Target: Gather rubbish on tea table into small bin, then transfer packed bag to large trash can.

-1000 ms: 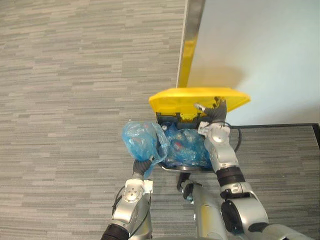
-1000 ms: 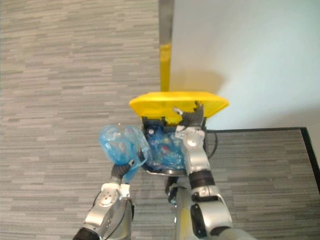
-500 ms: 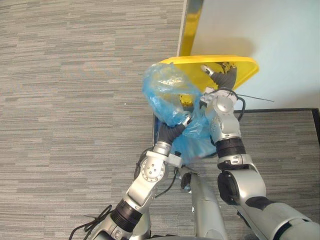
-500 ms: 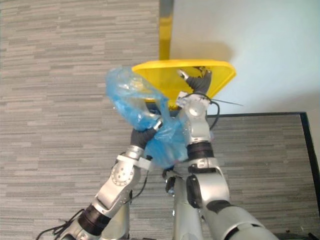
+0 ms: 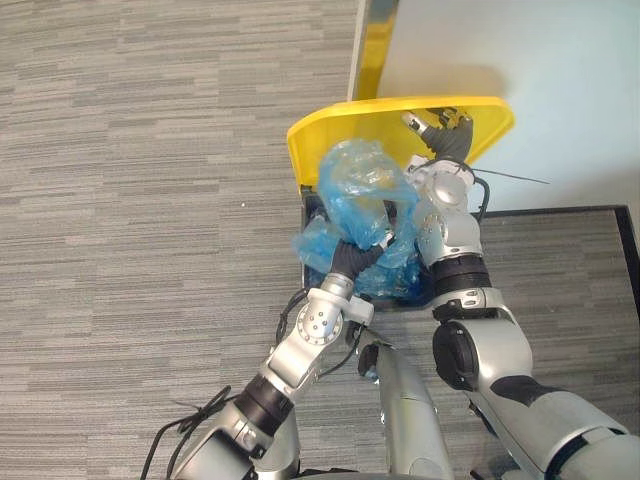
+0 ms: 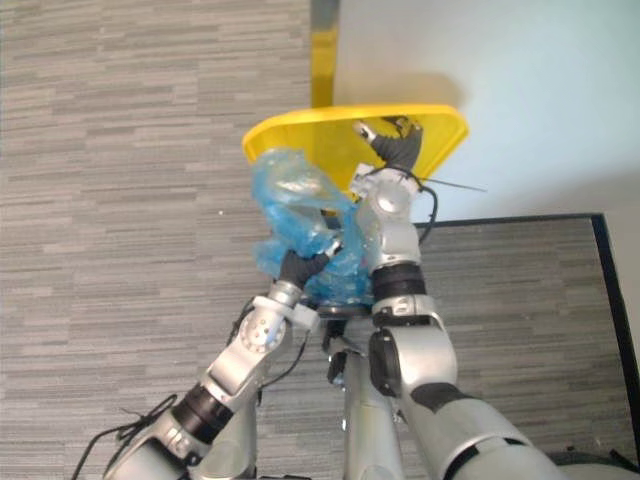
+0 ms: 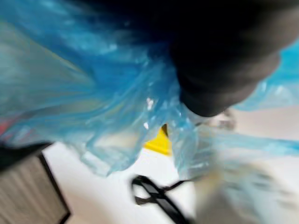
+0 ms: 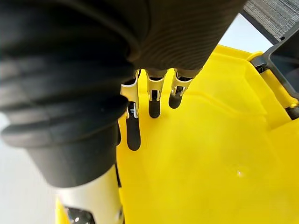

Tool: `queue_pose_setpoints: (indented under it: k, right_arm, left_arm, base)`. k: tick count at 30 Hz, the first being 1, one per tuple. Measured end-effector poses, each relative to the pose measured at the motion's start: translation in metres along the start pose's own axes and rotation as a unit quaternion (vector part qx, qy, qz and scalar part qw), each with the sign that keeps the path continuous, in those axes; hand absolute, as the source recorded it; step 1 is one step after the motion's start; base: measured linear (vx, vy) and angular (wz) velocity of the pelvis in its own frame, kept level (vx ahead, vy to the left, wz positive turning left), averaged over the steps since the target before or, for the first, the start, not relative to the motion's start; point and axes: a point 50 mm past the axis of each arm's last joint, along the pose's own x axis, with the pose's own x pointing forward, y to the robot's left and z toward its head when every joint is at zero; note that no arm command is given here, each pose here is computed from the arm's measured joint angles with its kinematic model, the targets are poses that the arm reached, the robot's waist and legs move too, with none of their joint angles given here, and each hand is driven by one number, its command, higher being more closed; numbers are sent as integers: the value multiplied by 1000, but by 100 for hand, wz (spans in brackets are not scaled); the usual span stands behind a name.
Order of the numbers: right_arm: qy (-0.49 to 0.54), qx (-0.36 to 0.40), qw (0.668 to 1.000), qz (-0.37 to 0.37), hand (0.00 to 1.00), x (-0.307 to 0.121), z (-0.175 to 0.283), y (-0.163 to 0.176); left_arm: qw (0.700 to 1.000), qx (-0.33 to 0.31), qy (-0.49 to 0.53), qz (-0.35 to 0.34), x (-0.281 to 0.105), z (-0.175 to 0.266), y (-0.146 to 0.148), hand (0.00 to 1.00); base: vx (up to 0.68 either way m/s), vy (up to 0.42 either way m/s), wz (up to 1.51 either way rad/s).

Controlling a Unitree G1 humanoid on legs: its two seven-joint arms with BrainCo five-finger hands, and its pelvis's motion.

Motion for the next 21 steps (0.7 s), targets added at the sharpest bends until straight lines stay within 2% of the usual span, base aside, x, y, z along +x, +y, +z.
queue_pose_setpoints:
  k: [6, 10, 15, 16, 21]
  right_arm:
    - [-38, -4, 999, -2, 0, 8, 22, -5]
    - [-76, 0, 997, 21, 0, 5, 40, 7]
    - [-115, 6, 992, 41, 0, 1, 58, 16]
    - [-124, 5, 991, 47, 0, 0, 63, 19]
    - [-144, 8, 987, 64, 0, -3, 72, 26]
  left_arm:
    - [998, 19, 24, 56, 19, -4, 22, 100]
    - [991, 37, 61, 112, 28, -14, 42, 100]
    - [987, 56, 63, 135, 40, -8, 53, 100]
    - [987, 62, 64, 136, 44, -6, 54, 0]
    - [982, 67, 74, 163, 49, -5, 62, 0]
  base:
    - [-40, -10, -6]
    - [-15, -28, -11]
    - [-50, -37, -7]
    - [-52, -21, -4]
    - [-69, -35, -6]
